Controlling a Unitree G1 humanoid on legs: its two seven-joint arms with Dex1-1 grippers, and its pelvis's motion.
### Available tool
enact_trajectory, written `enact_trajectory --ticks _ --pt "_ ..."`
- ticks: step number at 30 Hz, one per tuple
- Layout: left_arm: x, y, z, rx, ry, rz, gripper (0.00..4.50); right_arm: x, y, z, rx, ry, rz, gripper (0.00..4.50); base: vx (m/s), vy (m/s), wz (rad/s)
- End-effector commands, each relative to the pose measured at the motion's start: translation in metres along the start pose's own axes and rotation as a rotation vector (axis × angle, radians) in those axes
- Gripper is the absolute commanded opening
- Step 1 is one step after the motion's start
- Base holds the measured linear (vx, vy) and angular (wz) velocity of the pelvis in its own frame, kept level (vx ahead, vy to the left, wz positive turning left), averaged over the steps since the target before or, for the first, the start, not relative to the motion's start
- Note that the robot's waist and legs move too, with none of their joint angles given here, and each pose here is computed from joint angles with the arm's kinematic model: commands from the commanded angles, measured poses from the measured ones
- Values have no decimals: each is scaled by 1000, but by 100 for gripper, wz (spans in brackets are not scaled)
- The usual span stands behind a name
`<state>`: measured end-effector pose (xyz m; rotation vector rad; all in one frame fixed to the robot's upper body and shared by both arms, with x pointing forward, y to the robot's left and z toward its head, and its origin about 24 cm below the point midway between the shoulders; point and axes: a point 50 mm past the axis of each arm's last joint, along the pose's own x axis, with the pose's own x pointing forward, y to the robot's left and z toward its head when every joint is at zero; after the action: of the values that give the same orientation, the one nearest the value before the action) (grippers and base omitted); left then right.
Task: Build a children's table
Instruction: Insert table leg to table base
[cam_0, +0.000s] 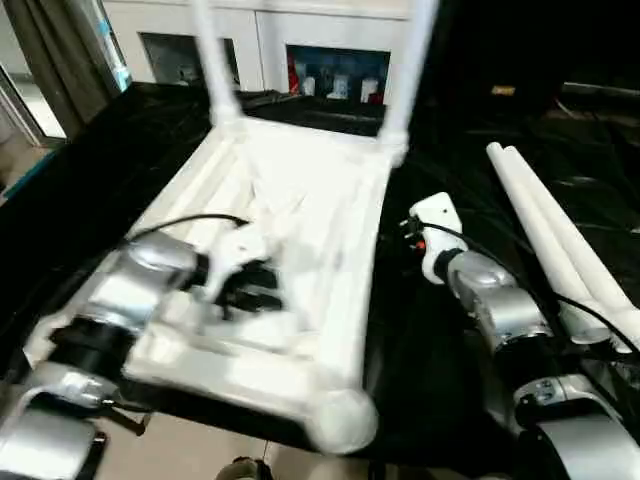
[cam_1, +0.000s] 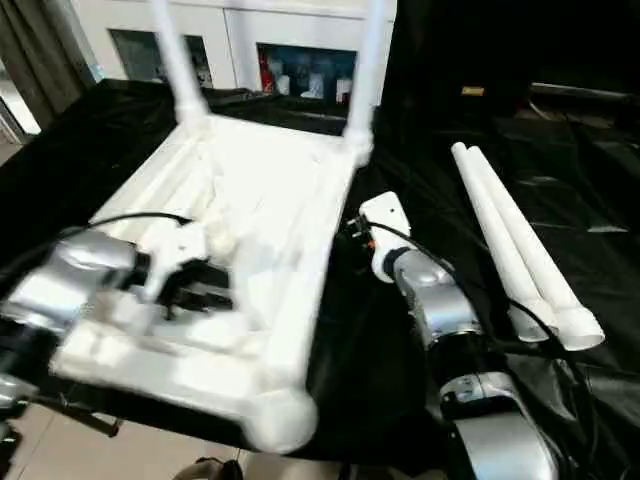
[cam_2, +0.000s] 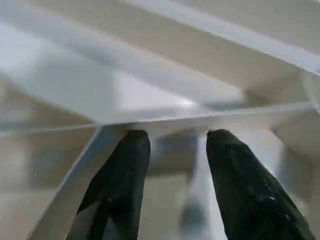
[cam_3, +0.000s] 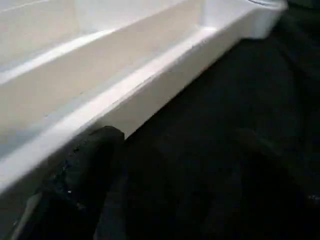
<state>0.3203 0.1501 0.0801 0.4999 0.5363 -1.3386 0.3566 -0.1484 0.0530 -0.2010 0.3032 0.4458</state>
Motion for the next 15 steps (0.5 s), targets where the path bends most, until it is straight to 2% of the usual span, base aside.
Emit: enact_trajectory --ticks 1,6,8,9,15 --pt "12 -2 19 60 -57 -68 213 6 13 10 -25 -39 76 386 0 0 0" --pt "33 4 32 94 -86 -35 213 1 8 10 -36 -44 70 386 0 0 0" --pt "35 7 33 96 -89 -16 213 1 8 10 -37 -46 67 386 0 0 0" --pt "43 14 39 118 -100 60 213 -4 3 12 -39 -56 53 386 0 0 0" --pt "54 26 50 141 -119 216 213 -21 -11 15 -67 -77 12 386 0 0 0"
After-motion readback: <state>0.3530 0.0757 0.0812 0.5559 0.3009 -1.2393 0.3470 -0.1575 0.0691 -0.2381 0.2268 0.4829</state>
